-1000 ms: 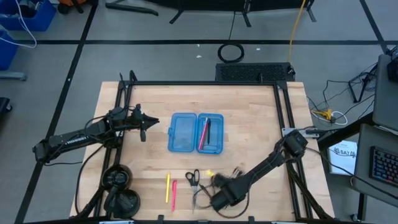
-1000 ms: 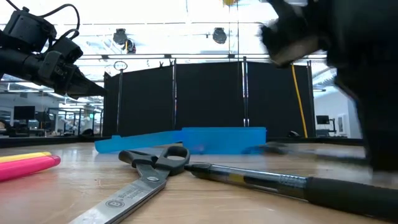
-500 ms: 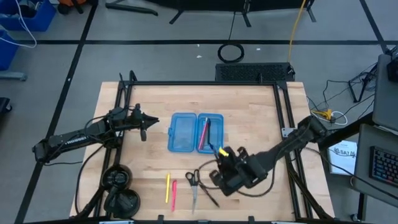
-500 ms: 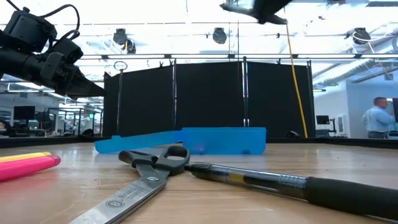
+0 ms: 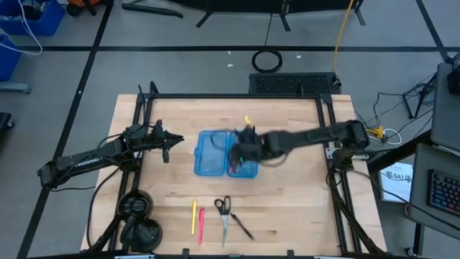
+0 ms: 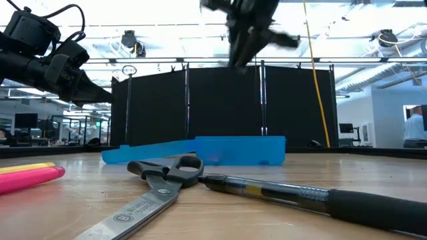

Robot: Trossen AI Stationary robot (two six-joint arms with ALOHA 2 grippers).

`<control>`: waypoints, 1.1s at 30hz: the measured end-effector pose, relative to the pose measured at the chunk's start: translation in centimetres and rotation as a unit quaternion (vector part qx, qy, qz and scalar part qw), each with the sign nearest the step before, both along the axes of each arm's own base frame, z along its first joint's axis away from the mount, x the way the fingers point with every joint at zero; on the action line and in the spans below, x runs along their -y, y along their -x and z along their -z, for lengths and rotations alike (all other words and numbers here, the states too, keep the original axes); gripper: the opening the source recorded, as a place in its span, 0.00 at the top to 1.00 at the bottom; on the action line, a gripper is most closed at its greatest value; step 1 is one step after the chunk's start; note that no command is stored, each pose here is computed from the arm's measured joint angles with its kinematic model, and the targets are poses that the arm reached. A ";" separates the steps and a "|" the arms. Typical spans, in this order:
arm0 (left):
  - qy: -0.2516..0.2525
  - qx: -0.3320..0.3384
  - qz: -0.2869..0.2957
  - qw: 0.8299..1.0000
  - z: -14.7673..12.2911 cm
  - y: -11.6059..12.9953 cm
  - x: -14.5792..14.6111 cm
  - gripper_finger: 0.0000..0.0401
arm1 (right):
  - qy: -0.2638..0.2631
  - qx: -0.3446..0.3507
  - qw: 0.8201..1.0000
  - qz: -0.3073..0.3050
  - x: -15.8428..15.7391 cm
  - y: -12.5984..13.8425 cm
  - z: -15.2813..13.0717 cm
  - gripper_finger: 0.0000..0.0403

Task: Pick & place school supplies into a supply box
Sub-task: Put the right black pen into the blue supply box

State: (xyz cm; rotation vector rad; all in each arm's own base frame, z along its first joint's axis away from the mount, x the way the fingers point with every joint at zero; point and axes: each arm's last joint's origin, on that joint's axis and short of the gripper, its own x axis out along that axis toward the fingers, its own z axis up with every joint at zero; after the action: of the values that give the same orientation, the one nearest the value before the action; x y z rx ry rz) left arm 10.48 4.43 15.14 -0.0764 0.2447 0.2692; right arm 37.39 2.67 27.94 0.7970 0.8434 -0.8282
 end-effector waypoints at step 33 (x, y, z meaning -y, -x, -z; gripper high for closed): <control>-0.026 0.012 0.004 1.000 -0.3 -0.1 0.0 0.90 | -0.151 0.058 0.986 0.051 6.1 0.8 9.7 0.94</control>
State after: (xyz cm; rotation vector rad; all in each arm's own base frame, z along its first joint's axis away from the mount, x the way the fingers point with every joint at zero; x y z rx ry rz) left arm 10.55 4.47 15.49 -0.0277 0.2138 0.2660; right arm 36.60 -3.40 18.25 1.1532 0.8403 -0.7457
